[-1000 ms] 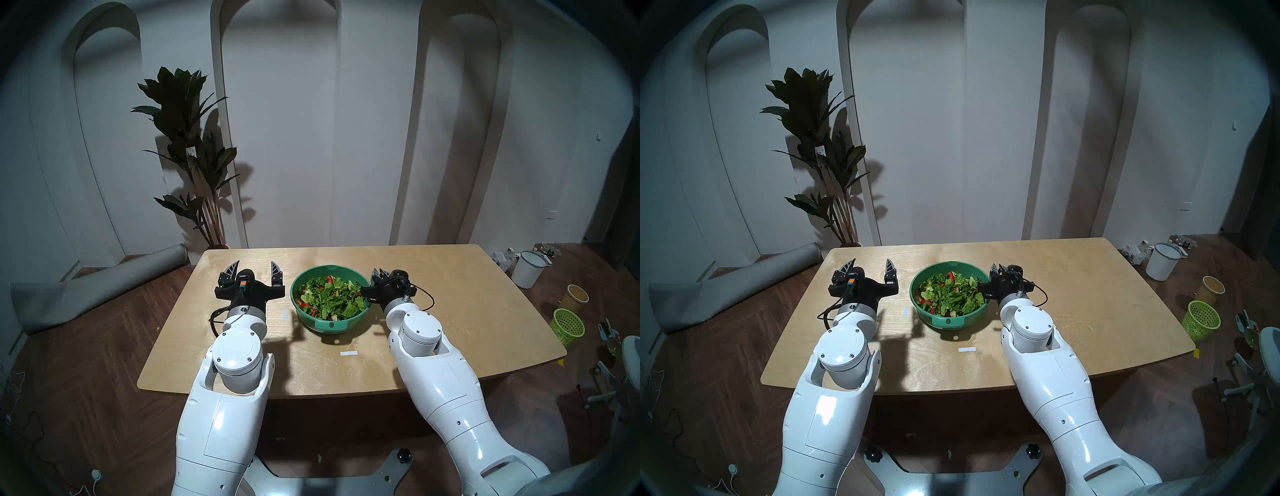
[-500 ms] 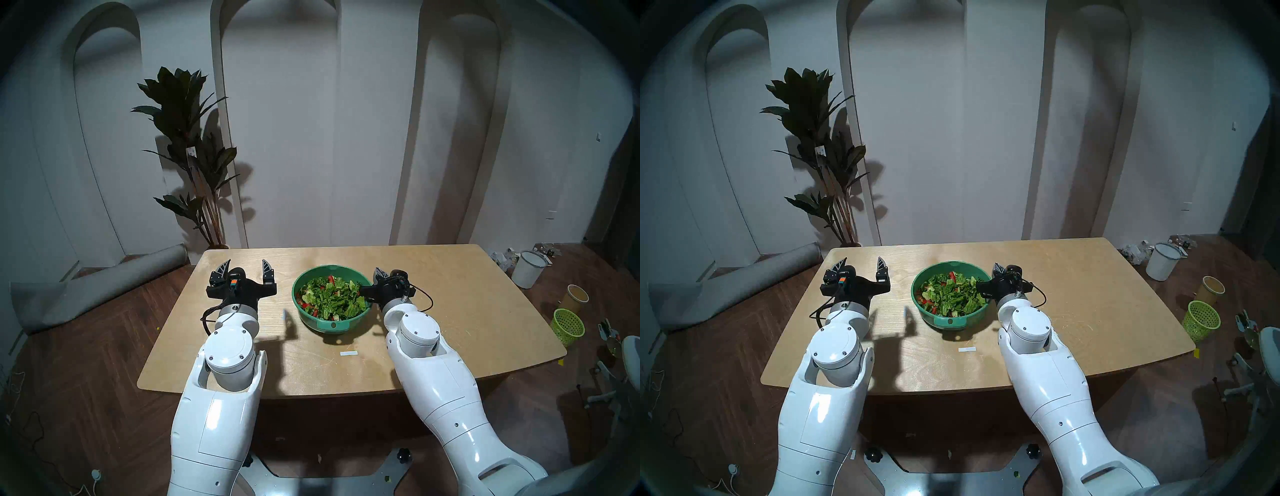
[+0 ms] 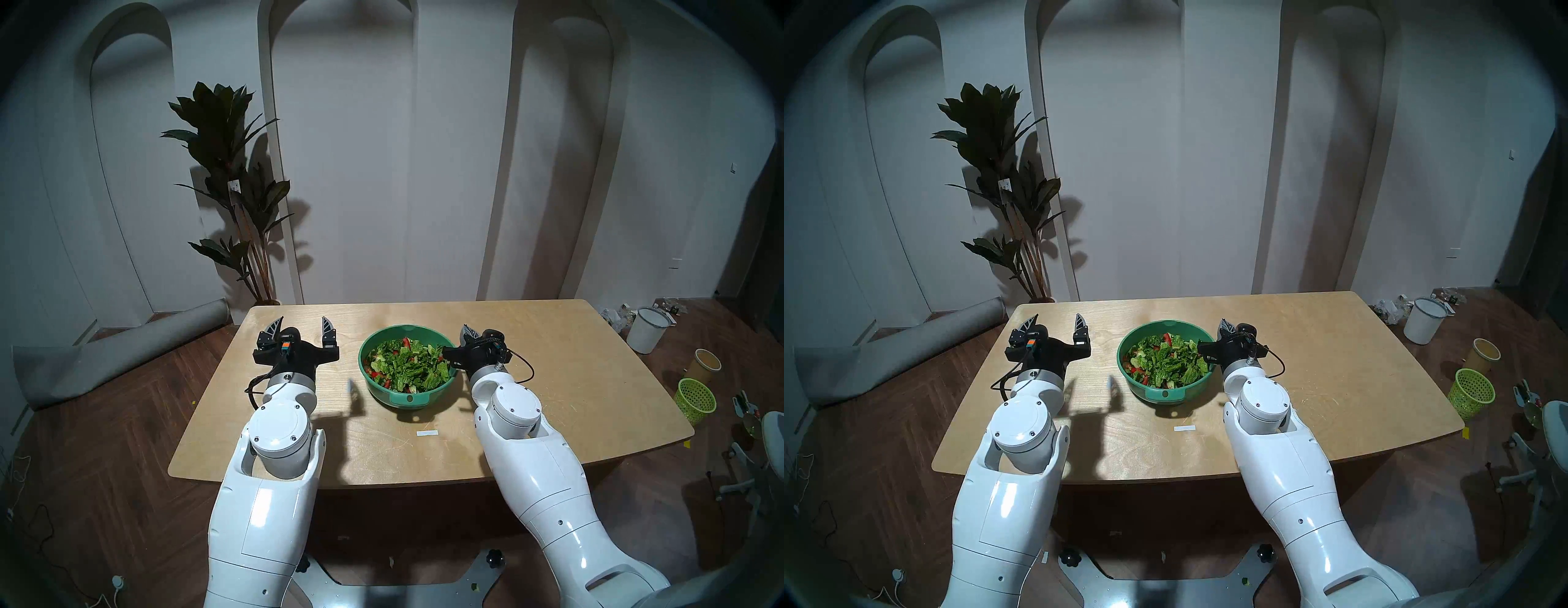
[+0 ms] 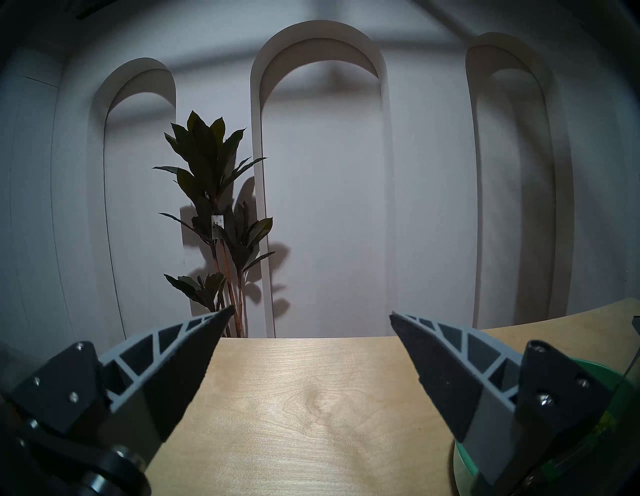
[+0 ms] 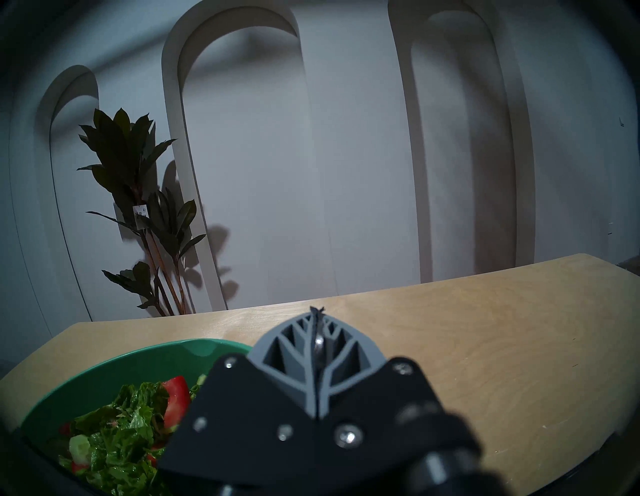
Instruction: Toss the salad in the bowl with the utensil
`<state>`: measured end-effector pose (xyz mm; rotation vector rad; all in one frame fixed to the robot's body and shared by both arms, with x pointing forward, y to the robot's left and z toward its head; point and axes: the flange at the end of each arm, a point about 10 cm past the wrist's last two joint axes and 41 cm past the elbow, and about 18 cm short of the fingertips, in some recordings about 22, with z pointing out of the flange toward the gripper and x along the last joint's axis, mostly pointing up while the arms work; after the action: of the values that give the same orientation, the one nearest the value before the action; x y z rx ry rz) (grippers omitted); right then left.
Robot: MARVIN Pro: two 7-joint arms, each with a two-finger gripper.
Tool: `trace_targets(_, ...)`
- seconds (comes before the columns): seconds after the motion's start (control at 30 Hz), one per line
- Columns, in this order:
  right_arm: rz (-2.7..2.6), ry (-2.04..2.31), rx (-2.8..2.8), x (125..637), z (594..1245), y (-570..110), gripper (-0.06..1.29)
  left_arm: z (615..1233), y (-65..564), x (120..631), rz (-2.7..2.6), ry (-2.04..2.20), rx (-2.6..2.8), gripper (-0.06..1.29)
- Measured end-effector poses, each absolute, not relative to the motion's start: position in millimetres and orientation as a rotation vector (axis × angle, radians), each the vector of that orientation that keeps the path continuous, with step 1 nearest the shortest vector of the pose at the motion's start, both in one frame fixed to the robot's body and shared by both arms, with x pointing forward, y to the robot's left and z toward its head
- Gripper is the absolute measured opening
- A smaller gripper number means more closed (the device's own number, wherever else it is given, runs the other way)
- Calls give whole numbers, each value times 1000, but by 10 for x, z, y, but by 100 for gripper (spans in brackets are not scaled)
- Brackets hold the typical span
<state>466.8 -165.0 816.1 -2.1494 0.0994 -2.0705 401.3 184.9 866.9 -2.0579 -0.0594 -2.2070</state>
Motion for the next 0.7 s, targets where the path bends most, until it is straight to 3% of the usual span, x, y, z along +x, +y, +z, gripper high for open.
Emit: trace_targets(0.7,-2087,34,-2150,4511,8143,-1606,-3,8975,2101,4000,-2094,-170,-2355,123)
